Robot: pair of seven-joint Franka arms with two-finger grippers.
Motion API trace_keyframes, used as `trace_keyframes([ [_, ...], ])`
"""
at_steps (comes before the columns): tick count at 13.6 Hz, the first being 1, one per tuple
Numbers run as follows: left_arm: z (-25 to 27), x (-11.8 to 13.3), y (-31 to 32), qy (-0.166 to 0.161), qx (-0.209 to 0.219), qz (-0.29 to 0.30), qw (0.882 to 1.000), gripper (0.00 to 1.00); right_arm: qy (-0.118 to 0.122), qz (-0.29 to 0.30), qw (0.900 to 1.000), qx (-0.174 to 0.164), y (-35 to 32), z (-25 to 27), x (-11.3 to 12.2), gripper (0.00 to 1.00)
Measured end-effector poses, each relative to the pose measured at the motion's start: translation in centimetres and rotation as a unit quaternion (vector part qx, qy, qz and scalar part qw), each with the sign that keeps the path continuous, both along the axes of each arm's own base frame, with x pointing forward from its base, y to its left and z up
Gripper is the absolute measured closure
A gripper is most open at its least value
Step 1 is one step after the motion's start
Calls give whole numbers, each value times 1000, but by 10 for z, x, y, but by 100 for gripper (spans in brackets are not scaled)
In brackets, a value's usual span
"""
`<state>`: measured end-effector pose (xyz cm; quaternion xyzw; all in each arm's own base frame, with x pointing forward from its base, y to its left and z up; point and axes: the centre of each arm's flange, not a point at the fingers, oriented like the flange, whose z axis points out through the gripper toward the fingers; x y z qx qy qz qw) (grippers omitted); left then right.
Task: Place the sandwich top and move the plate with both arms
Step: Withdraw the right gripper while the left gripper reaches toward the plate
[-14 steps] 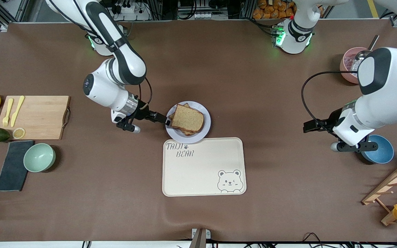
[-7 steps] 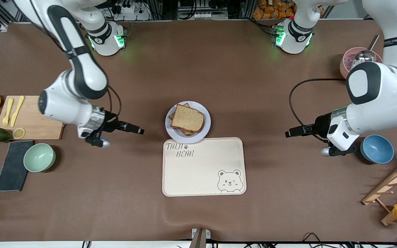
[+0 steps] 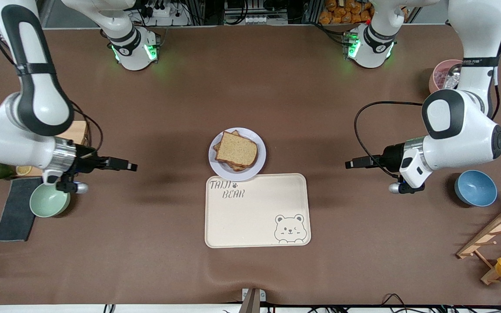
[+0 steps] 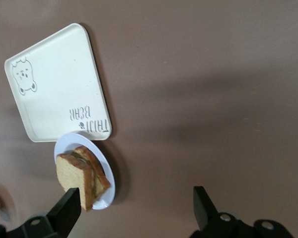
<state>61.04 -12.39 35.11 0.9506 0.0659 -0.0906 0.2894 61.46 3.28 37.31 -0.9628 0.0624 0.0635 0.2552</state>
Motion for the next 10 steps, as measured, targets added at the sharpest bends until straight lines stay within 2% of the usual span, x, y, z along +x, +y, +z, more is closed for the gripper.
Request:
trace_keyframes([
  [3, -25, -3, -4, -1, -19, -28, 999, 0, 3, 27, 998, -64, -16, 56, 12, 0],
  [5, -50, -7, -8, -5, -55, -49, 997, 0, 11, 38, 992, -120, -17, 100, 14, 0],
  [8, -106, -23, -19, -13, -131, -65, 989, 0, 26, 33, 988, -148, -18, 149, 8, 0],
  [10, -130, -36, -34, -20, -177, -54, 983, 0, 24, 12, 987, -160, -16, 178, -1, 0],
])
